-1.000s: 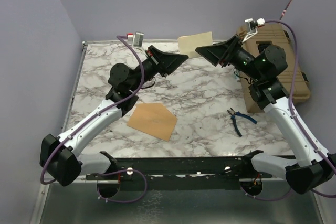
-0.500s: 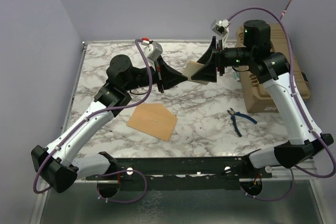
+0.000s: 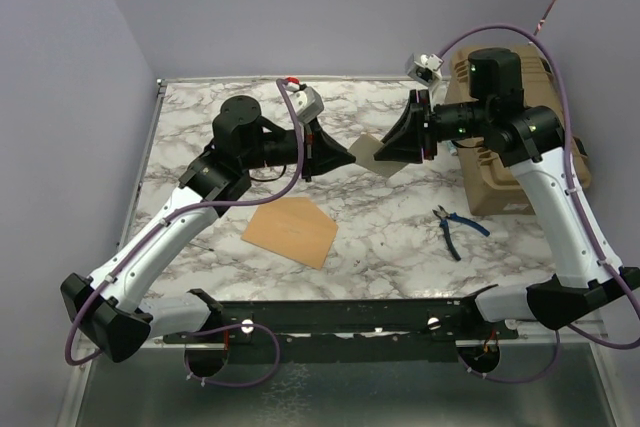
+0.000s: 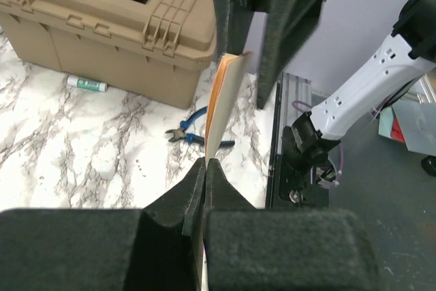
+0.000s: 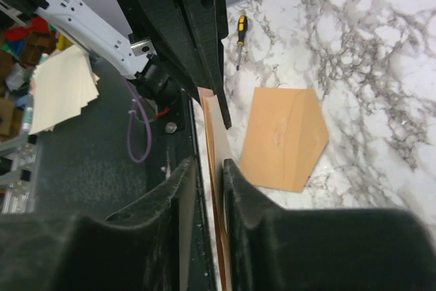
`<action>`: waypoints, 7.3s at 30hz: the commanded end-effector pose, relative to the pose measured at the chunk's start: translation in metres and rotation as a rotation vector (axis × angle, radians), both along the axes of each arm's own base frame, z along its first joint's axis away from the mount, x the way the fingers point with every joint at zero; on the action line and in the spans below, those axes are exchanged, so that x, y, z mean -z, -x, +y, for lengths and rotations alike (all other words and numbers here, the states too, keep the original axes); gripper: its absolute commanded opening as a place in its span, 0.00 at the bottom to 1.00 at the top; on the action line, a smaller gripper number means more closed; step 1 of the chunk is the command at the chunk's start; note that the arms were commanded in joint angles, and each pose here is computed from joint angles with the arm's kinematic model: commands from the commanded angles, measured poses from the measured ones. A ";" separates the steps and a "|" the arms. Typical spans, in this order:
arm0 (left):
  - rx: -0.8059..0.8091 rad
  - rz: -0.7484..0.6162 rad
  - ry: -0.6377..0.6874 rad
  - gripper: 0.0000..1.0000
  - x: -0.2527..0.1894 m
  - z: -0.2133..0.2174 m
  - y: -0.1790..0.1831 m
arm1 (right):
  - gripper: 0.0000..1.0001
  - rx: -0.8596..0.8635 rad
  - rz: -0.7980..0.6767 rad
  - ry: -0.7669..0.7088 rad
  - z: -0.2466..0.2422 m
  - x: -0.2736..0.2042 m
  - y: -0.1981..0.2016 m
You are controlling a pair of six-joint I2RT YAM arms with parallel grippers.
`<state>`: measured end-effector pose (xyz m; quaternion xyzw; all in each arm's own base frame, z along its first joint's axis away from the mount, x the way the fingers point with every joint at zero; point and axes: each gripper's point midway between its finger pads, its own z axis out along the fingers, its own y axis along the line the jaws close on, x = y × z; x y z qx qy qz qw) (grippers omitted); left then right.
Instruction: Place the letter into the envelope and seal it
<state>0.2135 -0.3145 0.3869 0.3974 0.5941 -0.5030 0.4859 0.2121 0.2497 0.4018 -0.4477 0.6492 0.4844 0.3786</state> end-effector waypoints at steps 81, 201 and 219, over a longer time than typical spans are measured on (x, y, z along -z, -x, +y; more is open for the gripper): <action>-1.301 1.121 -0.361 0.86 0.319 0.173 -0.038 | 0.00 0.500 0.553 0.106 0.102 0.282 -0.112; -1.054 1.248 -0.334 0.48 0.372 0.133 -0.020 | 0.56 0.817 0.617 0.334 0.077 0.313 -0.088; -1.242 0.768 -0.153 0.99 0.252 0.169 -0.089 | 0.59 1.571 0.107 0.869 -0.189 0.287 -0.228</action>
